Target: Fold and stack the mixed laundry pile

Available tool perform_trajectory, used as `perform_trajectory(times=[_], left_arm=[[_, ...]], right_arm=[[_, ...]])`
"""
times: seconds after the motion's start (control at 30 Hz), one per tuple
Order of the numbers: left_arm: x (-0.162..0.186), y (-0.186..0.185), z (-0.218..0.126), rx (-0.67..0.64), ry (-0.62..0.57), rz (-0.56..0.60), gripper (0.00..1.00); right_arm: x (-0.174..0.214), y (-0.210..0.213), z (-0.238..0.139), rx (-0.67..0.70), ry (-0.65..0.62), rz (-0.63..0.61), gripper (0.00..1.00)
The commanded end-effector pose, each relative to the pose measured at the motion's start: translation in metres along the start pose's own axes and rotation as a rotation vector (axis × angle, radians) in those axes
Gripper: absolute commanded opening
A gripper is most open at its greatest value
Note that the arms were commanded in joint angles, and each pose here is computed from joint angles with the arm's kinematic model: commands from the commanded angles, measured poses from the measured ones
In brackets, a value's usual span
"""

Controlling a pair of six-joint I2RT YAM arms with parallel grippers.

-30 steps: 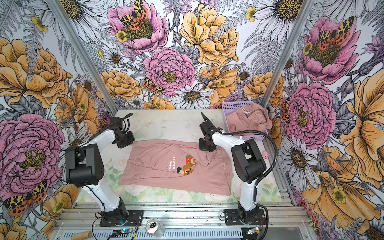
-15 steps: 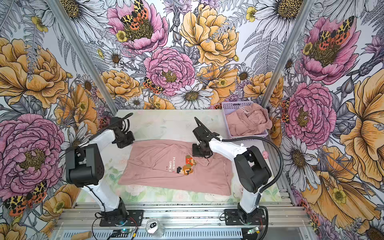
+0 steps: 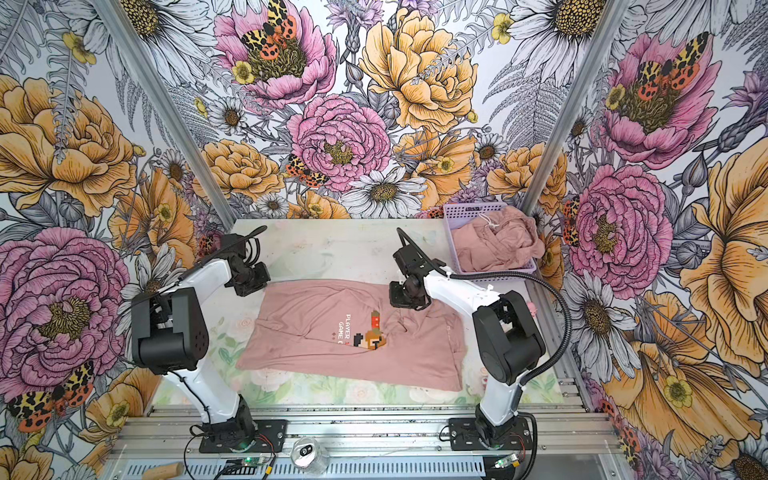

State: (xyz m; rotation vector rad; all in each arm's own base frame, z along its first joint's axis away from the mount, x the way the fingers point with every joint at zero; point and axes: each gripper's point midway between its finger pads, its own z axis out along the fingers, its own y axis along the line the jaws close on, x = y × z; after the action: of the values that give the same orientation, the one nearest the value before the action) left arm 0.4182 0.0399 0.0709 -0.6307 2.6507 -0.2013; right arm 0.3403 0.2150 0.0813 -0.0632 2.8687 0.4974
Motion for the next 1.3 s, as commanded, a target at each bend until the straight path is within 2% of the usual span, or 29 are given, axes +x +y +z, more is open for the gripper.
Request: perform_trajectory(times=[0.0, 0.13, 0.23, 0.4, 0.57, 0.7, 0.83, 0.97, 1.07, 1.27], left_arm=[[0.002, -0.007, 0.005, 0.029, 0.003, -0.002, 0.0], [0.003, -0.008, 0.006, 0.031, 0.006, -0.001, 0.0], [0.003, -0.008, 0.006, 0.031, 0.007, 0.001, 0.0], [0.003, -0.009, 0.005, 0.032, 0.005, 0.002, 0.0], [0.003, -0.009, 0.005, 0.033, 0.005, 0.004, 0.0], [0.002, -0.008, 0.003, 0.032, -0.001, 0.003, 0.0], [0.003, -0.008, 0.003, 0.032, 0.002, 0.002, 0.0], [0.004, -0.009, 0.005, 0.034, 0.007, 0.005, 0.0], [0.004, -0.009, 0.006, 0.034, 0.009, 0.002, 0.0], [0.004, -0.01, 0.006, 0.034, 0.01, 0.005, 0.0]], right_arm=[[-0.011, -0.019, -0.009, 0.078, -0.031, -0.022, 0.31], [-0.003, -0.037, 0.008, 0.153, 0.009, -0.04, 0.3], [0.004, -0.057, 0.012, 0.249, 0.027, -0.042, 0.23], [0.027, -0.088, -0.002, 0.38, 0.052, -0.024, 0.12], [0.054, -0.107, -0.017, 0.419, 0.072, 0.016, 0.1], [0.06, -0.115, -0.027, 0.449, 0.076, 0.036, 0.11], [0.043, -0.099, -0.041, 0.413, 0.015, 0.04, 0.15], [0.019, -0.059, -0.048, 0.316, -0.045, -0.008, 0.22], [0.012, -0.033, -0.036, 0.274, -0.028, -0.06, 0.26], [0.008, -0.014, -0.001, 0.282, 0.021, -0.145, 0.27]])
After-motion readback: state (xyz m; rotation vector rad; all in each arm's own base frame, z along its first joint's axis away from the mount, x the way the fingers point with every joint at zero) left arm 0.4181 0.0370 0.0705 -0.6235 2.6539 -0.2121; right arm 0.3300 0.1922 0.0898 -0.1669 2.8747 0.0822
